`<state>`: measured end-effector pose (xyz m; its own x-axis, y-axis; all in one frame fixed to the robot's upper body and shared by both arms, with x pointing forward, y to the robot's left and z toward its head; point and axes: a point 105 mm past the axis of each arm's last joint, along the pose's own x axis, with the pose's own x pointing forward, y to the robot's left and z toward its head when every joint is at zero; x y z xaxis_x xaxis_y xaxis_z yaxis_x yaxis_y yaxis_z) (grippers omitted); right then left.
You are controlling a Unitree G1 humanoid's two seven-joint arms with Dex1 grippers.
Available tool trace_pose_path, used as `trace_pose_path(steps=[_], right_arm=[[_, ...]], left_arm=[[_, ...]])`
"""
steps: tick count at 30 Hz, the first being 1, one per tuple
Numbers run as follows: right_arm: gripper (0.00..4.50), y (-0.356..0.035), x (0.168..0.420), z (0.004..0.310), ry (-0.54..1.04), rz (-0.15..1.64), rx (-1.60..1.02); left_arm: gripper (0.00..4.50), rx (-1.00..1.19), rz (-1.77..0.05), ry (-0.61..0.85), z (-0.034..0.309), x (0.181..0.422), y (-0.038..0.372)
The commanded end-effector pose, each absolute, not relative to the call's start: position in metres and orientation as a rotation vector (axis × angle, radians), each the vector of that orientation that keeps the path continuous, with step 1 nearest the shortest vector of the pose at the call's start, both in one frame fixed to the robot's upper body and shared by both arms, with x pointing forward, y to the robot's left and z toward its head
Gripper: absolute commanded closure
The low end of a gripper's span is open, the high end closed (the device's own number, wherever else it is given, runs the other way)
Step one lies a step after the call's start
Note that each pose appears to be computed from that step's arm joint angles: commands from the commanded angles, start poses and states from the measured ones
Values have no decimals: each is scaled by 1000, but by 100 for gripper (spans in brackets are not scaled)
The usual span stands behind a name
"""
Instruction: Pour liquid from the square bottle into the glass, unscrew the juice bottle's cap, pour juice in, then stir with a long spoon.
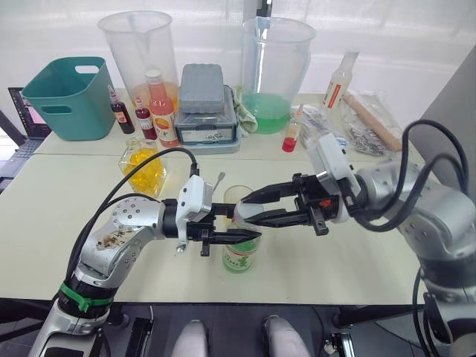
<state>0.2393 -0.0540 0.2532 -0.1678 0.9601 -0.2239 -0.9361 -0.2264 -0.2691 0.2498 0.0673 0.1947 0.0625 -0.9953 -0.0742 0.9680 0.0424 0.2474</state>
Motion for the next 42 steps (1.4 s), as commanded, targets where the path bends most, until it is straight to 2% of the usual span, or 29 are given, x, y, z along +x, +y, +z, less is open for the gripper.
trace_pose_path(steps=[1, 5, 9, 13, 18, 20, 24, 27, 31, 34, 42], right_arm=[[288, -56, 252, 244, 0, 1901, -470], [288, -50, 265, 251, -21, 1976, -508], [288, -48, 260, 268, -32, 2038, -433], [173, -54, 250, 281, -13, 2049, -336], [2, -60, 243, 298, -77, 1899, -201], [2, -61, 246, 297, -104, 1768, -165], [2, -56, 243, 276, -140, 1532, -144], [2, -53, 229, 261, -134, 1440, -99], [2, -56, 232, 258, -180, 1284, -133], [2, -56, 233, 261, -205, 1243, -131], [2, -54, 225, 250, -136, 1265, -181]], left_arm=[[303, 290, -1424, -89, 186, 257, 72], [303, 294, -1405, -87, 185, 254, 74], [303, 295, -1379, -81, 184, 252, 77], [303, 291, -1377, -77, 182, 250, 77], [303, 287, -1397, -82, 180, 251, 74], [303, 283, -1405, -84, 180, 252, 73], [303, 273, -1443, -85, 180, 252, 70], [303, 276, -1480, -81, 179, 252, 68], [303, 287, -1515, -86, 180, 256, 66], [303, 290, -1527, -90, 182, 260, 64], [303, 290, -1545, -93, 184, 262, 61]])
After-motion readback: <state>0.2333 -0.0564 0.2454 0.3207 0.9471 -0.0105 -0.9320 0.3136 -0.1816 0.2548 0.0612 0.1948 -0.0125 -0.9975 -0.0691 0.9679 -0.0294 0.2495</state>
